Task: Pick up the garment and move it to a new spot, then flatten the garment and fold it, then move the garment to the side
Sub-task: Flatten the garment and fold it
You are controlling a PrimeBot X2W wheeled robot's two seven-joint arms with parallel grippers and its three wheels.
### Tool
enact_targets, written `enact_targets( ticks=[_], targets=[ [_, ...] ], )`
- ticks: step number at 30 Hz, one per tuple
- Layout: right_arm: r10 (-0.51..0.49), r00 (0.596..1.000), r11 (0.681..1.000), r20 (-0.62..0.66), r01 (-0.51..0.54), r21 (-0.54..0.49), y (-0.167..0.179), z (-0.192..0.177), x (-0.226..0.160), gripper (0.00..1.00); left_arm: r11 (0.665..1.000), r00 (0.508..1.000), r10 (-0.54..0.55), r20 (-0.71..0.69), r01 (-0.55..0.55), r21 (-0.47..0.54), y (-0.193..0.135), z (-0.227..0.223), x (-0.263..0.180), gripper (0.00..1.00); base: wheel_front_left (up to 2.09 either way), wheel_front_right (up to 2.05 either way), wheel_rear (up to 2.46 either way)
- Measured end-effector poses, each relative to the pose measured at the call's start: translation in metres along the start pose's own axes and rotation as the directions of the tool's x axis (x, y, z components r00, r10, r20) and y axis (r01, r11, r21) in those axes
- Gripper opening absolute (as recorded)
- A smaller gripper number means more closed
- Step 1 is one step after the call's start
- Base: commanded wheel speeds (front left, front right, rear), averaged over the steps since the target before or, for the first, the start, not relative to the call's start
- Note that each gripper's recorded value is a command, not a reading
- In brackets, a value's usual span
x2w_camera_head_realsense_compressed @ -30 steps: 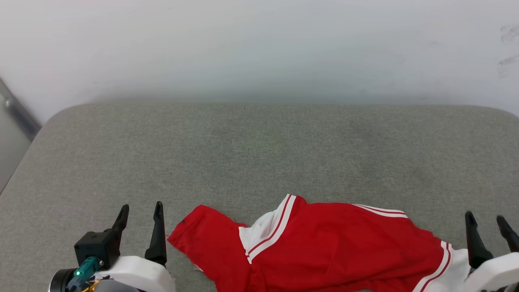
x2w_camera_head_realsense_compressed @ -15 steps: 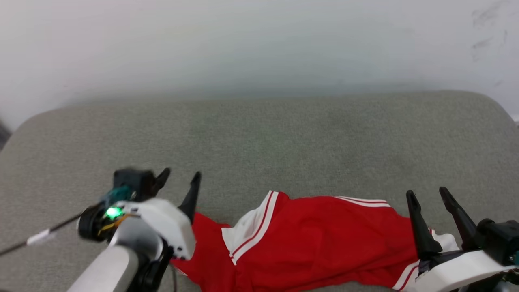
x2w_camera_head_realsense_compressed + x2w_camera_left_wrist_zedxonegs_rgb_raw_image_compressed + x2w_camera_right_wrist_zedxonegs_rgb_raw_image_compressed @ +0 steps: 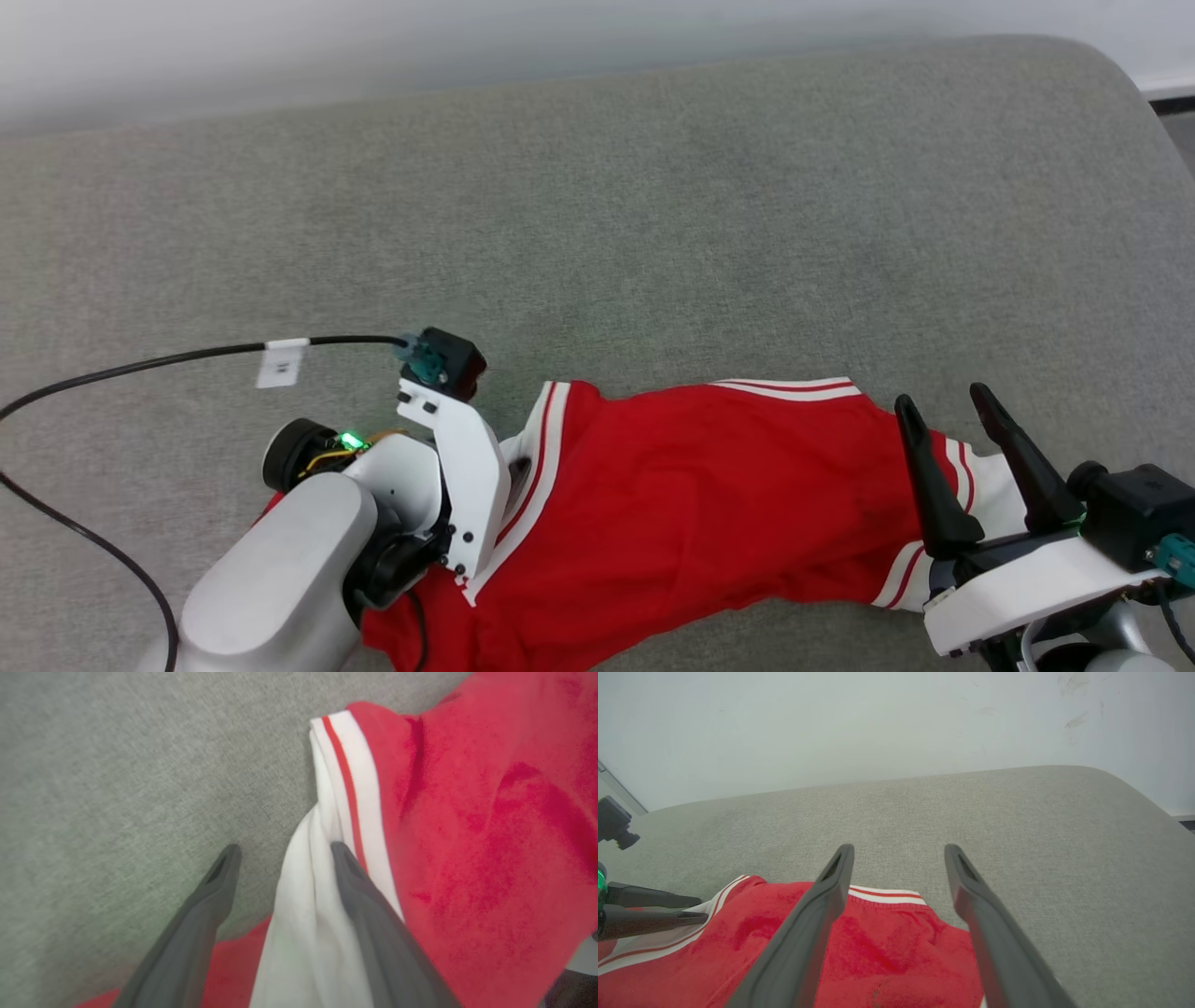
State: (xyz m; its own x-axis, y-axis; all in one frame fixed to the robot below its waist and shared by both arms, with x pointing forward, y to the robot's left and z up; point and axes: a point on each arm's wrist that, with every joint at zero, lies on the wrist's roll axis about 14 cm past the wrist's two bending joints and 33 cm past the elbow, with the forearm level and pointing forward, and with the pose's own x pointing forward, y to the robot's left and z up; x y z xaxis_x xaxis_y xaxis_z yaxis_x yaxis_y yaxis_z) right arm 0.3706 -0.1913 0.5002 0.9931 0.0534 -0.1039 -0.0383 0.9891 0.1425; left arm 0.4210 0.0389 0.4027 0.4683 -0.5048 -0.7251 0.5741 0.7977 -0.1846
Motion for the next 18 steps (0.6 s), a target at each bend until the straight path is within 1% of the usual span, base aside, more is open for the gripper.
enact_targets(
  ticks=[3, 4, 5, 6, 7, 9, 11, 13, 16, 18],
  targets=[
    [-0.018, 1.000, 1.000, -0.020, 0.018, 0.013, -0.005, -0.008, 0.000, 1.00, 0.999, 0.993, -0.018, -0.118, 0.022, 0.028, -0.001, -0.019, 0.012, 1.00, 0.00, 0.00, 0.00],
    [-0.022, 0.999, 1.000, -0.026, 0.023, 0.017, -0.006, -0.010, -0.001, 1.00, 0.999, 0.990, -0.020, -0.143, 0.025, 0.035, 0.000, -0.020, 0.014, 0.64, 0.00, 0.00, 0.00],
    [-0.024, 0.999, 0.999, -0.026, 0.024, 0.024, -0.006, -0.011, -0.001, 1.00, 0.999, 0.987, -0.027, -0.160, 0.034, 0.039, -0.002, -0.021, 0.015, 0.35, 0.00, 0.00, 0.00],
    [-0.023, 0.999, 0.999, -0.025, 0.024, 0.026, -0.006, -0.011, -0.001, 1.00, 0.998, 0.986, -0.029, -0.166, 0.037, 0.046, -0.002, -0.021, 0.015, 0.35, 0.00, 0.00, 0.00],
    [-0.025, 0.999, 0.999, -0.026, 0.025, 0.028, -0.006, -0.011, -0.001, 1.00, 0.998, 0.985, -0.027, -0.169, 0.036, 0.050, -0.001, -0.021, 0.015, 0.00, 0.00, 0.00, 0.00],
    [-0.027, 1.000, 0.999, -0.016, 0.028, 0.034, -0.007, -0.009, -0.001, 1.00, 0.998, 0.988, -0.018, -0.156, 0.027, 0.060, -0.001, -0.018, 0.015, 0.00, 0.00, 0.00, 0.00],
    [-0.031, 0.999, 0.999, -0.010, 0.031, 0.043, -0.007, -0.008, -0.002, 1.00, 0.996, 0.998, 0.026, -0.065, -0.020, 0.092, 0.005, -0.002, 0.014, 0.00, 0.00, 0.00, 0.00],
    [-0.033, 0.999, 0.998, -0.004, 0.033, 0.044, -0.008, -0.006, -0.002, 1.00, 0.992, 0.996, 0.078, 0.047, -0.083, 0.097, 0.018, 0.023, 0.008, 0.00, 0.00, 0.00, 0.00],
    [-0.032, 1.000, 0.998, 0.000, 0.031, 0.046, -0.008, -0.004, -0.001, 1.00, 0.981, 0.963, 0.166, 0.213, -0.184, 0.067, 0.040, 0.060, -0.008, 0.00, 0.00, 0.00, 0.00],
    [-0.029, 1.000, 0.999, 0.004, 0.029, 0.046, -0.007, -0.002, 0.000, 1.00, 0.969, 0.934, 0.229, 0.273, -0.244, 0.023, 0.058, 0.073, -0.019, 0.00, 0.00, 0.00, 0.00]
  ],
)
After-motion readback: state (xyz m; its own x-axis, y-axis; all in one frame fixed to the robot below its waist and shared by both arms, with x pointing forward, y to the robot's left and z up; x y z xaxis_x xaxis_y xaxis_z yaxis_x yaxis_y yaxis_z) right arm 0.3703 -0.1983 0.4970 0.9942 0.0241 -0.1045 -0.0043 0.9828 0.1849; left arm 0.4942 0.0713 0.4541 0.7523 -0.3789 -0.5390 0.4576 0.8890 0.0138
